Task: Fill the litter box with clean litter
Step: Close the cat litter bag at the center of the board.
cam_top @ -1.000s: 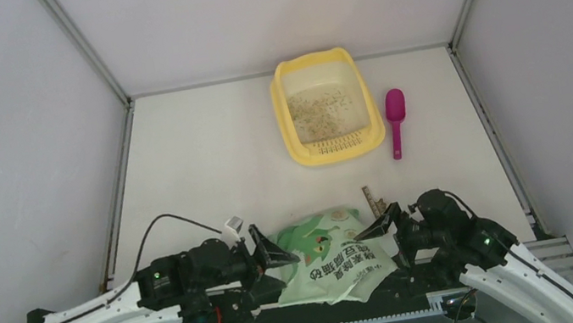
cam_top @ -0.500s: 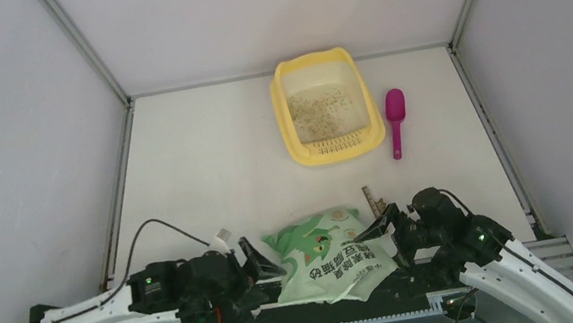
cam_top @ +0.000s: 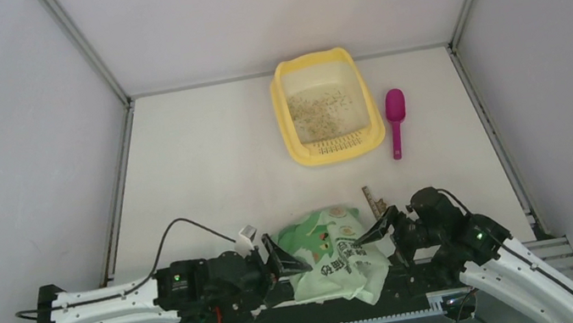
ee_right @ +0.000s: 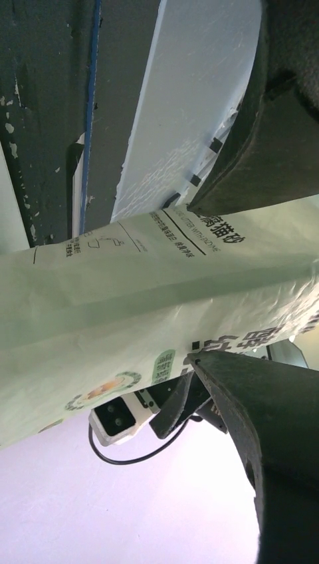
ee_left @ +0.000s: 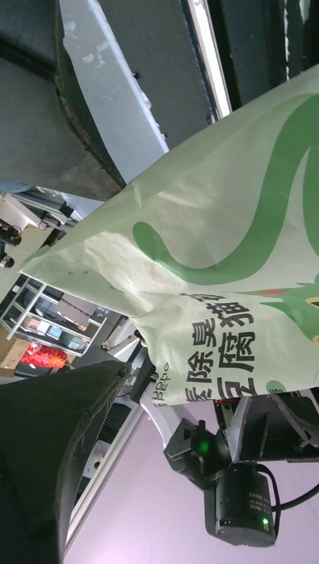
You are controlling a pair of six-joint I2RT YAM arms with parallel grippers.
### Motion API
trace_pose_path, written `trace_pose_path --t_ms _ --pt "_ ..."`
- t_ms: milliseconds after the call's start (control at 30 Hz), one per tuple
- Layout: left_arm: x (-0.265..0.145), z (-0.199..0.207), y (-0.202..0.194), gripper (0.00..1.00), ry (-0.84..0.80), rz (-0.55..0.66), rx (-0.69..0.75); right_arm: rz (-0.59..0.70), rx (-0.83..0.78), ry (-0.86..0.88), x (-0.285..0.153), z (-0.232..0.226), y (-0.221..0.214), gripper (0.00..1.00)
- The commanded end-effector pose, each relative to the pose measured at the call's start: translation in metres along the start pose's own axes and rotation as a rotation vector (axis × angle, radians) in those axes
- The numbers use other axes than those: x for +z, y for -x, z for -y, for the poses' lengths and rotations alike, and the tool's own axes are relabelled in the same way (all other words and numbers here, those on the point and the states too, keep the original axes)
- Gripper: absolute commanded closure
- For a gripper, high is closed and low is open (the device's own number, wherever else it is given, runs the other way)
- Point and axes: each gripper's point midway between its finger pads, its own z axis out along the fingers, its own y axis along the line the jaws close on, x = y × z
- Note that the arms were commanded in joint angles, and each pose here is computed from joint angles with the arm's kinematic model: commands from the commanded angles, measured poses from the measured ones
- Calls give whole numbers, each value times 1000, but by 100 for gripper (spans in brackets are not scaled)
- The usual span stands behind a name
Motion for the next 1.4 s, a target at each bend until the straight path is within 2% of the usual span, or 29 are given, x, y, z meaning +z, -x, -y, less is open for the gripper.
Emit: trace_pose_path --t_ms 0,100,200,233,300,367,433,500,667,900,967,1067,1167,1267,1367 --pt "14 29 -4 12 -132 -6 -42 -18 -36 45 -7 -11 -8 22" --pt "12 31 -1 34 -161 3 -47 -20 -37 50 -8 -11 -9 25" --pt "0 32 9 51 -177 44 -50 -19 -35 61 -9 -12 -9 30" --pt "-5 33 12 54 -191 57 -50 -16 -36 67 -10 -12 -9 35" --pt "-13 35 16 57 -208 74 -52 -14 -37 72 -10 -13 -8 39" --pt "-18 33 17 51 -203 78 -43 -20 -44 70 -9 -14 -9 39" --pt "-17 33 13 33 -181 60 -24 -22 -51 70 -9 -15 -10 50" --pt "-13 31 6 17 -146 33 -2 -21 -55 71 -9 -16 -9 51" --pt "-7 20 -16 1 -55 -61 62 -26 -67 63 -8 -14 -10 46" --pt "-46 -4 2 0 14 -1 48 -21 -94 52 -7 -12 -9 47" --pt "-50 -9 2 0 24 -6 42 -22 -101 45 -7 -11 -9 50" --pt "-42 -6 -8 0 39 -33 63 -22 -114 27 -5 -8 -8 84" --pt "-26 -3 -27 0 48 -86 87 -18 -114 22 -5 -7 -7 99" --pt "-17 -7 -37 0 67 -106 77 -17 -115 26 -5 -7 -7 100" --pt "-18 -6 -31 0 30 -71 41 -19 -119 30 -6 -8 -8 100"
